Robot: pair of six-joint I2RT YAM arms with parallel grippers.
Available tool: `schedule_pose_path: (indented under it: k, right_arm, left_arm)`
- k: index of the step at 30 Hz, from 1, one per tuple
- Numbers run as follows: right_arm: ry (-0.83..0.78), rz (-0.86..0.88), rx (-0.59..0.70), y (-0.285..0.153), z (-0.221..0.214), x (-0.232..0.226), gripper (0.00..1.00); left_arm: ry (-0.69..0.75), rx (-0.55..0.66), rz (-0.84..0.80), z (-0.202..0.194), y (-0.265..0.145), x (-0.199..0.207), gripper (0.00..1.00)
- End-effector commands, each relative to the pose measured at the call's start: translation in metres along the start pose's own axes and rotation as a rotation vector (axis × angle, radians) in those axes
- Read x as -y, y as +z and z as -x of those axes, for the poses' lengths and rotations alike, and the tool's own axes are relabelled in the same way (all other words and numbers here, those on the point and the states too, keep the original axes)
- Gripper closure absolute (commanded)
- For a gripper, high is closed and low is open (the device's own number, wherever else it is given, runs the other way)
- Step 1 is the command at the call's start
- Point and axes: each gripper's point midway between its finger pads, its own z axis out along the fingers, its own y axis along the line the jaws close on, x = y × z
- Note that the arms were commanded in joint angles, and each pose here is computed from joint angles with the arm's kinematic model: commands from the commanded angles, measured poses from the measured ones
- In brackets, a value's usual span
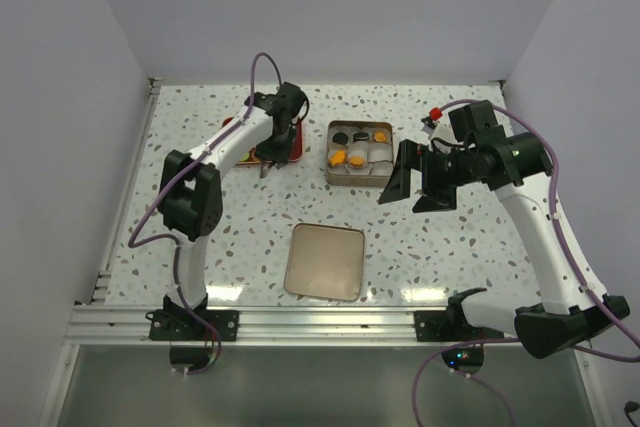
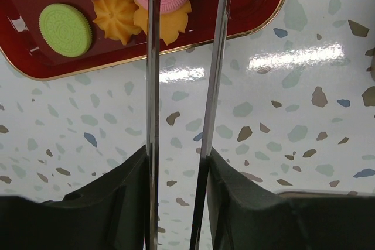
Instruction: Pack the cookies
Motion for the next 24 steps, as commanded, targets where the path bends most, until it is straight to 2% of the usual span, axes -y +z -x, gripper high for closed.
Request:
schedule_pose_path:
  k: [1,4,11,20,24]
  right_arm:
    - [-0.021,-0.001,0.005,0.000,0.003,-0.001,0.01]
    - [-0.021,-0.001,0.005,0.000,0.003,-0.001,0.01]
    - [-0.021,-0.002,0.004,0.001,0.004,-0.001,0.01]
    - [-0.022,0.002,0.008,0.000,0.004,-0.002,0.01]
    - [-0.024,0.002,0.010,-0.001,0.004,-0.002,0.01]
  left_arm:
    - [0.015,0.015,0.026,0.007,-0.005,-0.005,0.58]
    - [0.013,0.017,0.028,0.008,-0.005,-0.005,0.64]
    - [0.001,0.060,0.031,0.023,-0.021,-0.008,0.65]
    - [-0.059,0.171,-0.011,0.053,-0.068,-0.009,0.67]
    - [-0.052,0.230,-0.071,0.060,-0.089,0.008,0.68]
